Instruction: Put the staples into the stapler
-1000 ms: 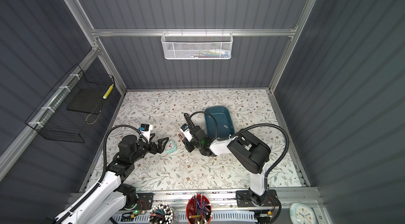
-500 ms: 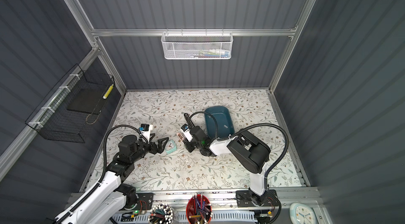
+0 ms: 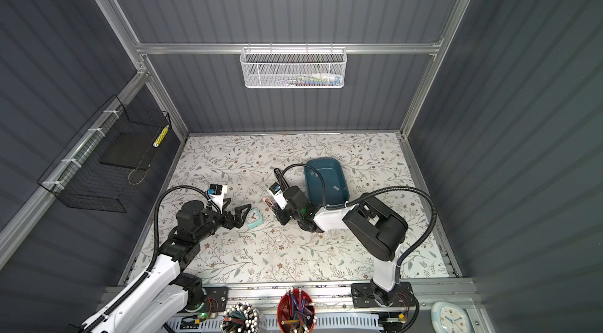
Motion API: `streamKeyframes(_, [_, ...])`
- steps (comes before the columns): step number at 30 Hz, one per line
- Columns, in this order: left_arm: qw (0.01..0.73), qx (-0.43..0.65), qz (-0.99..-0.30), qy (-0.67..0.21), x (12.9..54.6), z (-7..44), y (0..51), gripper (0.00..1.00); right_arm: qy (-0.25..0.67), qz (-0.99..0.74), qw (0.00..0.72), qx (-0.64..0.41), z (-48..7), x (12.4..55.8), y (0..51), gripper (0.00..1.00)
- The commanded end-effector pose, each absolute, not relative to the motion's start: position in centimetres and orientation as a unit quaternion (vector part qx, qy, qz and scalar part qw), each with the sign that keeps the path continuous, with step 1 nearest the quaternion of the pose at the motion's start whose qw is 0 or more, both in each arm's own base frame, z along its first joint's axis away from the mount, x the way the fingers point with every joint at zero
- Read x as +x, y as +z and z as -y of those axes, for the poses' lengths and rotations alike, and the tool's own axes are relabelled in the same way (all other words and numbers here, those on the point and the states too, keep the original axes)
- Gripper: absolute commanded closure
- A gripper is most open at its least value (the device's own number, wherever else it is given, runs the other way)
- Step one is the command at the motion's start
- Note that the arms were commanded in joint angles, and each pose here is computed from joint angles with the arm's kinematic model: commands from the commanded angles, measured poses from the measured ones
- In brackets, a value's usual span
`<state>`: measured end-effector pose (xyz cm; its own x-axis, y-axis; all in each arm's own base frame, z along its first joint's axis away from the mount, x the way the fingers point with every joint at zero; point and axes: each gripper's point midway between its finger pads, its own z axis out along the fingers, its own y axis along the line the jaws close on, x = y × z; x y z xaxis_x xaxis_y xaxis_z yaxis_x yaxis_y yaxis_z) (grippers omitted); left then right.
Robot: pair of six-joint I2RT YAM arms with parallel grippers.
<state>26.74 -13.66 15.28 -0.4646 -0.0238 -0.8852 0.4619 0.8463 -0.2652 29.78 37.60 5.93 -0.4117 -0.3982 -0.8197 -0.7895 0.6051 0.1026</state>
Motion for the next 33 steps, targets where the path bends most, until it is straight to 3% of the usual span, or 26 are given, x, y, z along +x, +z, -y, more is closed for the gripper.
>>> streamKeyframes(1, [0.499, 0.142, -0.822, -0.236, 26.6, 13.6, 14.9, 0.00, 0.236, -0.808, 0.392, -0.371, -37.3, 30.1, 5.0, 1.00])
streamKeyframes(33, [0.498, 0.142, -0.822, -0.236, 26.5, 13.6, 14.9, 0.00, 0.236, -0.815, 0.375, -0.374, -37.5, 29.8, 3.9, 1.00])
